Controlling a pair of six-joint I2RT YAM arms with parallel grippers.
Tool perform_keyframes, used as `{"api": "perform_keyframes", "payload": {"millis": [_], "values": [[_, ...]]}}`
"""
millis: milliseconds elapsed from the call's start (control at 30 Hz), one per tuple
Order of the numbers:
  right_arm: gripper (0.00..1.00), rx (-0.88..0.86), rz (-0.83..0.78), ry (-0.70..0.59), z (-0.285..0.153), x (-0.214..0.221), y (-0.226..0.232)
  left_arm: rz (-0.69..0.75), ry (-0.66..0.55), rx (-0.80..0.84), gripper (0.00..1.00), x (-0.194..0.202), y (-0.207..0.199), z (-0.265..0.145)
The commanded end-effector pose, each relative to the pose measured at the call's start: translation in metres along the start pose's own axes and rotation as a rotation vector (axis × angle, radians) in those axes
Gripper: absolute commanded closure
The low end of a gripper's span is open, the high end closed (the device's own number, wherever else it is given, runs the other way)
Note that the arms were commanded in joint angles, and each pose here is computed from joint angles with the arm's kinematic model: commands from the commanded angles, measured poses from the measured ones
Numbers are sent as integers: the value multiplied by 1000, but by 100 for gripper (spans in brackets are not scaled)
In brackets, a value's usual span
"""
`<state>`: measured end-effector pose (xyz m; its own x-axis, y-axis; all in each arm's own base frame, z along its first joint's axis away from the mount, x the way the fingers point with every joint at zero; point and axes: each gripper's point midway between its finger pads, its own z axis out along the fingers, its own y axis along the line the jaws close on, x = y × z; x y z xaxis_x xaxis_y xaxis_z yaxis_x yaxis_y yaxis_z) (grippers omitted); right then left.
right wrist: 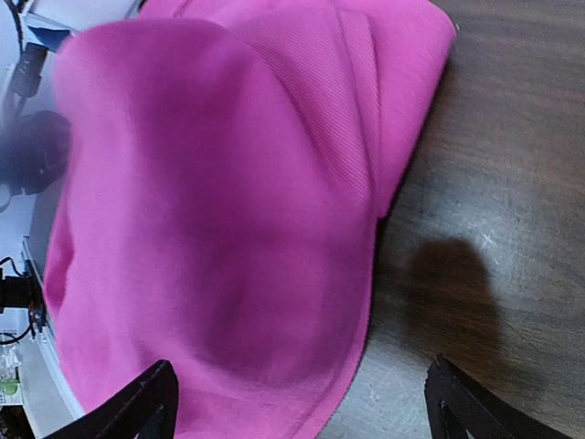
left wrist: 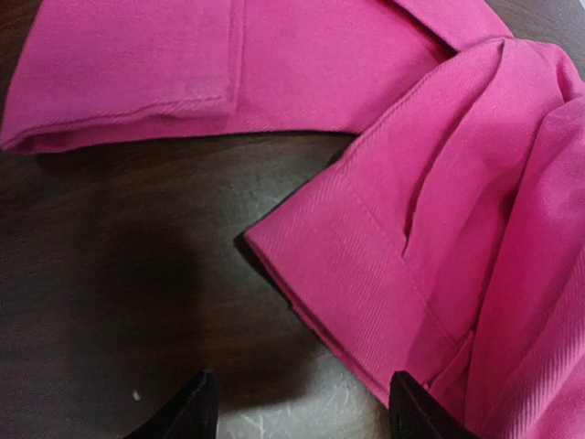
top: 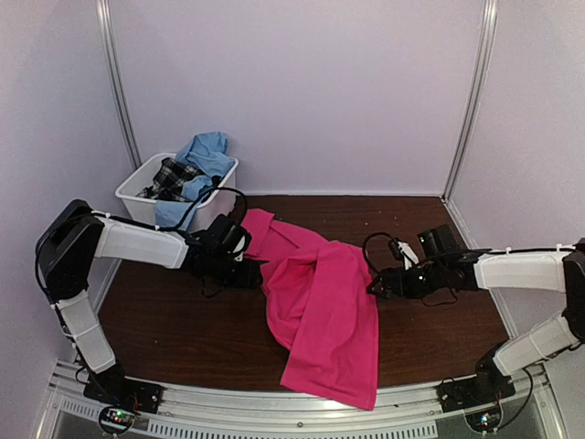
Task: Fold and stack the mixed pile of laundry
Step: Flatten out the crumpled trousers at the center of the board.
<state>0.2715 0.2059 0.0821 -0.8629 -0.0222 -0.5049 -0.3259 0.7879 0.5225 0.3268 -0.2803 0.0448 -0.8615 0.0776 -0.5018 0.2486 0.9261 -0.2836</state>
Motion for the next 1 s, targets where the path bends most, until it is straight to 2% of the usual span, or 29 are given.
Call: {"api": "perform_keyframes", "payload": {"millis": [0, 200, 300, 400, 467, 500, 567, 600, 633, 767, 967], "values": [[6, 120, 32, 28, 15, 9, -24, -25, -41, 91, 33, -23, -25, 20], [8, 117, 45, 49, 39, 7, -26, -7, -42, 107, 31, -29, -41, 36], [11, 111, 41, 65, 52, 10, -25, 4, -22, 104, 39, -24, -46, 45], [20, 98, 30, 83, 63, 11, -21, 6, -11, 108, 54, -19, -48, 50], [33, 82, 26, 111, 69, 16, -19, 8, -9, 103, 66, -19, -47, 52], [43, 77, 24, 117, 70, 17, -19, 14, -7, 98, 77, -19, -46, 51], [81, 108, 18, 101, 66, 13, -22, 32, 4, 62, 100, -19, -41, 45], [97, 125, 20, 83, 61, 9, -24, 43, 16, 48, 100, -18, -38, 38], [100, 140, 27, 62, 54, 4, -27, 54, 7, 6, 100, -18, -30, 32], [100, 206, 37, -35, 20, -22, -37, 93, 18, -107, 100, -9, -2, -4], [100, 415, 64, -203, -48, -65, -68, 91, 18, -309, 100, -8, 61, -64]]}}
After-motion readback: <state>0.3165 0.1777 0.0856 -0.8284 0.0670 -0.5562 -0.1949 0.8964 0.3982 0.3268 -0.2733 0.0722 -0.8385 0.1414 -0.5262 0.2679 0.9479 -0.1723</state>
